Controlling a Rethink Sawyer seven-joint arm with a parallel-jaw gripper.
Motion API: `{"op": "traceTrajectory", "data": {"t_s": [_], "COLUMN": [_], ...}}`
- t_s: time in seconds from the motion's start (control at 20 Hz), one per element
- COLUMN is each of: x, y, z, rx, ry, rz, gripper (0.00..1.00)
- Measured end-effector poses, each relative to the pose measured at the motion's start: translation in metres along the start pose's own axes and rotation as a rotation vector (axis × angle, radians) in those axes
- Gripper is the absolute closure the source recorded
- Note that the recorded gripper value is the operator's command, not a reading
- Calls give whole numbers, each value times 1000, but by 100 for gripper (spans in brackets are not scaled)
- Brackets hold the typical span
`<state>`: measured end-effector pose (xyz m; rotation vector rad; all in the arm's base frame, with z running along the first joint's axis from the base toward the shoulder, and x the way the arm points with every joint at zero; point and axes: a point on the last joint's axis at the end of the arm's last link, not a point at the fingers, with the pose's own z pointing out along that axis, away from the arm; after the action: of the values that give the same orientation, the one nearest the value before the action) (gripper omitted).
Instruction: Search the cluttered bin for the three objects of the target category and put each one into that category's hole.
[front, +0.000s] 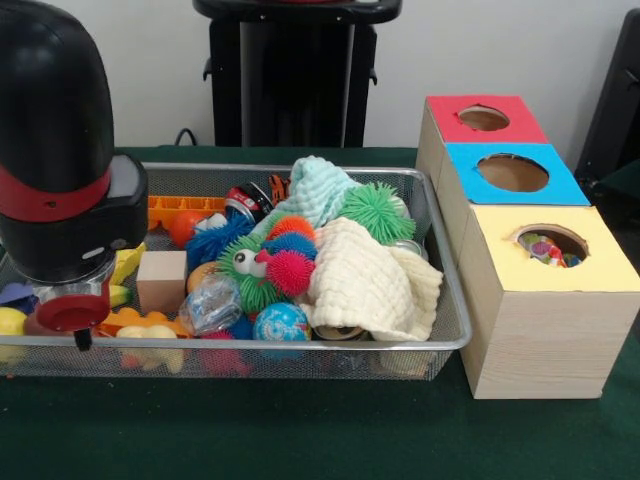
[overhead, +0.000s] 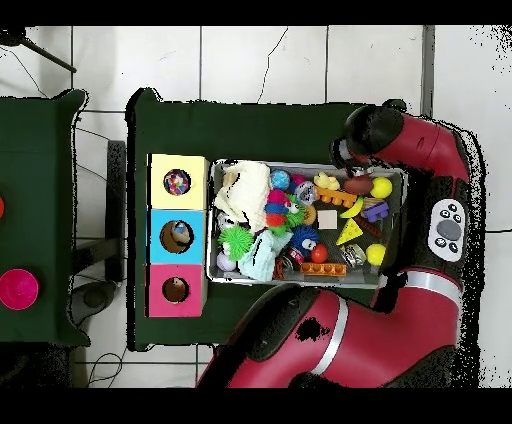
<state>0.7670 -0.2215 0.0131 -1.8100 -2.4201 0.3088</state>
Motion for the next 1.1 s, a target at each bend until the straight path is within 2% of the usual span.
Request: {"op": "traceTrajectory", "data": {"t_s": [0.25, 0.5, 0.7, 0.9, 1.1], "x": [-2, -18, -20, -10, 10], "y": [2, 0, -1, -5, -7], "z": [-5, -10, -15, -27, -46], "rx": [-16, -46, -52, -47, -45], "ry": [7, 27, 30, 46, 71], "rz": [5, 34, 40, 36, 27], "gripper": [100, 100, 100, 100, 100]}}
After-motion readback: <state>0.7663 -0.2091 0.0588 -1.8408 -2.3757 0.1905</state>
